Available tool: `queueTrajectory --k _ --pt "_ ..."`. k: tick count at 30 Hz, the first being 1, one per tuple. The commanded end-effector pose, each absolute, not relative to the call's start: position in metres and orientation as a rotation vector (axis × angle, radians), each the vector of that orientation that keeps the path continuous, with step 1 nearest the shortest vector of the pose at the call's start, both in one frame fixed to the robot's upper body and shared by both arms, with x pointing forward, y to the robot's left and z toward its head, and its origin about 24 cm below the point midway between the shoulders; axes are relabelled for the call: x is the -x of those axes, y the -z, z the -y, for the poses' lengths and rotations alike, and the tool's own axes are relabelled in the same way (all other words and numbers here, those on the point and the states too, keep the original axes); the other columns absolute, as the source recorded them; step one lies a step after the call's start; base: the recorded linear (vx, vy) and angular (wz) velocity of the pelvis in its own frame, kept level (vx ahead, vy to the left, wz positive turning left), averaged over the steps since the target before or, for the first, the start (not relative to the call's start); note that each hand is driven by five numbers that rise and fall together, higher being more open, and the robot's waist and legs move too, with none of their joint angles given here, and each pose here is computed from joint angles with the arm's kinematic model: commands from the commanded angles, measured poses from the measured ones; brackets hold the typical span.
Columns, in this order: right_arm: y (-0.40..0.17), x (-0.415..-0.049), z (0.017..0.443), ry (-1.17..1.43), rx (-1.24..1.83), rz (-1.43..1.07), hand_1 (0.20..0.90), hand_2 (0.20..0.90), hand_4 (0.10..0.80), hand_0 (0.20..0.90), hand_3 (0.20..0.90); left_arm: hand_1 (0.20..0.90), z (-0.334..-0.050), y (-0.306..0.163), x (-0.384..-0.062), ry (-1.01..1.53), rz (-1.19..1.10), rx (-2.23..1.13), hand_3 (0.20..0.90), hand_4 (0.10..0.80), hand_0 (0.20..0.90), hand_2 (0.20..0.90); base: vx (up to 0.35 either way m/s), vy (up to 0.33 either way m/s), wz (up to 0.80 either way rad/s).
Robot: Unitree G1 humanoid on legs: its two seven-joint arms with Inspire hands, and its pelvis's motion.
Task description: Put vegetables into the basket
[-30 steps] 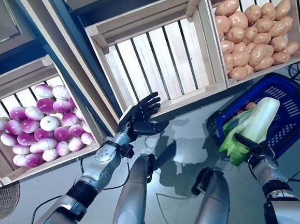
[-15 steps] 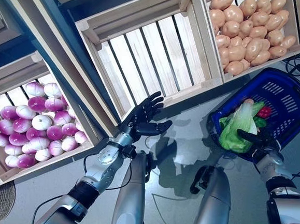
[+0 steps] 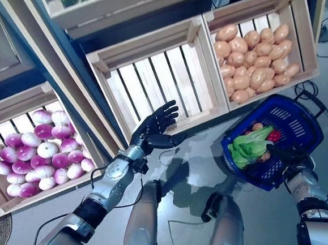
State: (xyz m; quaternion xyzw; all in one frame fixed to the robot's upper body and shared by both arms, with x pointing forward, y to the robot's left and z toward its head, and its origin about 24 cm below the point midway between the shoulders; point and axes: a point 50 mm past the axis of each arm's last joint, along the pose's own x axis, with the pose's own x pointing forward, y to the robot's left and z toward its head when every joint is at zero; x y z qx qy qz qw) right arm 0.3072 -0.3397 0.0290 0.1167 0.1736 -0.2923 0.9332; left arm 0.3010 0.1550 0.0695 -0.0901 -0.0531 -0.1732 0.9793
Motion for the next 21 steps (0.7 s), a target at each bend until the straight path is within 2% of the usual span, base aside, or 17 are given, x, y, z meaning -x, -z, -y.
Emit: queueTrajectory --k 1,7,10,16,19,21 --pt "-0.024 -0.297 0.345 0.610 -0.217 -0.315 0.900 0.900 0.800 0.900 0.900 0.900 -0.153 -0.089 -0.297 0.410 0.217 0.183 0.900 0.800 0.900 0.900 0.191 -0.027 -0.06" --pt "0.019 -0.282 0.301 0.423 -0.207 -0.422 0.900 0.900 0.800 0.900 0.900 0.900 -0.140 -0.050 -0.279 0.457 0.060 0.186 0.900 0.800 0.900 0.900 0.199 -0.007 -0.11" --pt "0.042 -0.271 0.264 0.294 -0.190 -0.440 0.900 0.900 0.800 0.900 0.900 0.900 -0.135 -0.028 -0.268 0.421 -0.012 0.188 0.900 0.800 0.900 0.900 0.104 0.027 -0.08" --pt "0.064 -0.245 0.194 0.173 -0.269 -0.436 0.900 0.900 0.800 0.900 0.900 0.900 -0.144 0.025 -0.240 0.256 -0.211 0.160 0.900 0.800 0.900 0.900 0.070 0.047 -0.07" --pt "0.066 -0.238 0.180 0.143 -0.282 -0.443 0.900 0.900 0.800 0.900 0.900 0.900 -0.147 0.040 -0.231 0.218 -0.260 0.122 0.900 0.800 0.900 0.900 0.009 0.017 -0.02" --pt "0.066 -0.224 0.156 0.059 -0.336 -0.436 0.900 0.900 0.800 0.900 0.900 0.900 -0.161 0.069 -0.211 0.111 -0.386 0.061 0.900 0.800 0.900 0.900 0.054 0.031 -0.02"
